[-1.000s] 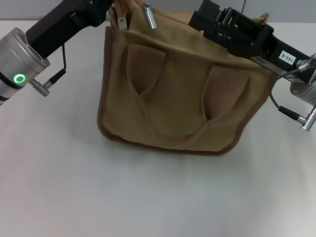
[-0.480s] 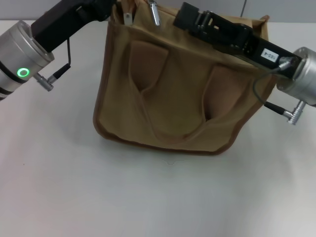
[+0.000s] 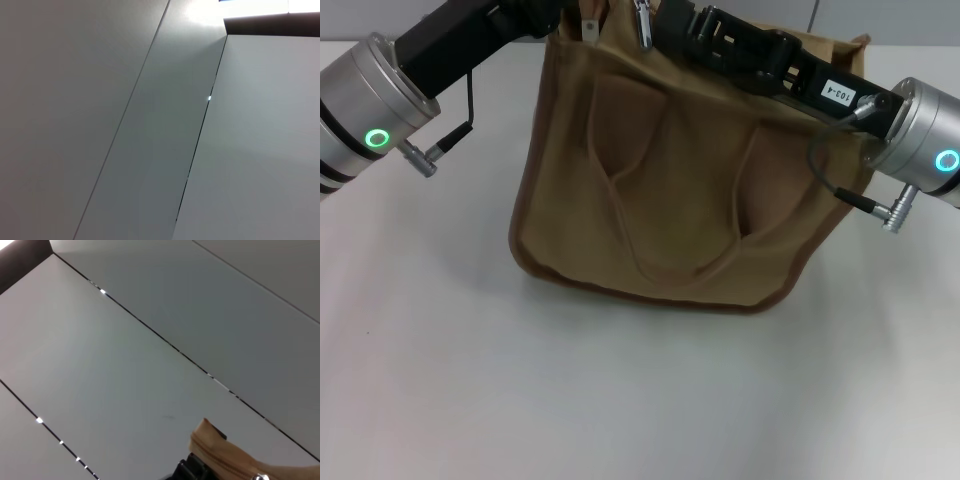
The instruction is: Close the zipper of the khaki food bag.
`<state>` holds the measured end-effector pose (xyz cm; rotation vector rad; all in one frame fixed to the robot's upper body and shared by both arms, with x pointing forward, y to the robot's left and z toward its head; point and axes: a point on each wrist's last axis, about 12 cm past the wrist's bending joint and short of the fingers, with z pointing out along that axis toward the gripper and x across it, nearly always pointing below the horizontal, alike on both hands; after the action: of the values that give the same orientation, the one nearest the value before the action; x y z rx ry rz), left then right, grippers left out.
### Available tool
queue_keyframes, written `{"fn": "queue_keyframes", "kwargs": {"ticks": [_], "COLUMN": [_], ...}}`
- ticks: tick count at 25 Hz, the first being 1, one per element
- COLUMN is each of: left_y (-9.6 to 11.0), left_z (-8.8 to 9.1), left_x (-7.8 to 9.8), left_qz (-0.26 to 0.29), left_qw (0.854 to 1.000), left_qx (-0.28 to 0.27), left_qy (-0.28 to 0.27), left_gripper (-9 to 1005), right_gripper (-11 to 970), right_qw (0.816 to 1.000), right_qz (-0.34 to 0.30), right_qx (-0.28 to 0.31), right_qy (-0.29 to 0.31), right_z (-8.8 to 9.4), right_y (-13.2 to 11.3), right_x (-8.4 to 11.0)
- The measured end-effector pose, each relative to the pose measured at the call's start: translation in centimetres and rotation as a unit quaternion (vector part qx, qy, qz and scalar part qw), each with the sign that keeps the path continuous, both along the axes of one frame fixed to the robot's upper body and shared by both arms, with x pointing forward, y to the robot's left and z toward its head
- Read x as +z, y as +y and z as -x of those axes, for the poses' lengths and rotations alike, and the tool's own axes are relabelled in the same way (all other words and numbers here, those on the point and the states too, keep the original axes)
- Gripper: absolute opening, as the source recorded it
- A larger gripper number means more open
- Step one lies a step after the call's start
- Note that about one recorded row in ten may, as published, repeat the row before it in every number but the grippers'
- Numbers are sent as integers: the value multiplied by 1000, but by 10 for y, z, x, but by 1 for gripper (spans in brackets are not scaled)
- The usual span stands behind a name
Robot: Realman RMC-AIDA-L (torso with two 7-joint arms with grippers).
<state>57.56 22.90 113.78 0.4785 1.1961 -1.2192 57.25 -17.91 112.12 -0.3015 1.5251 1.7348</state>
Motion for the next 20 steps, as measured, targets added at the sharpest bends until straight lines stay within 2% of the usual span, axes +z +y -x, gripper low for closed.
{"fn": "queue_keyframes", "kwargs": {"ticks": [9,20], "left_y": [-5,-7], "left_z": [-4,-5], "left_x": [3,3], "left_qz": [-1,-3], "left_qw": [1000,1000], "left_qx": [-2,-2], "left_qy": [-4,-3], "left_gripper": [45,49], "right_gripper": [714,691], "right_qw": [1000,1000], "right_qz": [8,15], "right_qx": [20,8], "right_qy": [-6,-14], "right_z": [-2,-7], "right_y": [12,15], "right_x": [3,4]}}
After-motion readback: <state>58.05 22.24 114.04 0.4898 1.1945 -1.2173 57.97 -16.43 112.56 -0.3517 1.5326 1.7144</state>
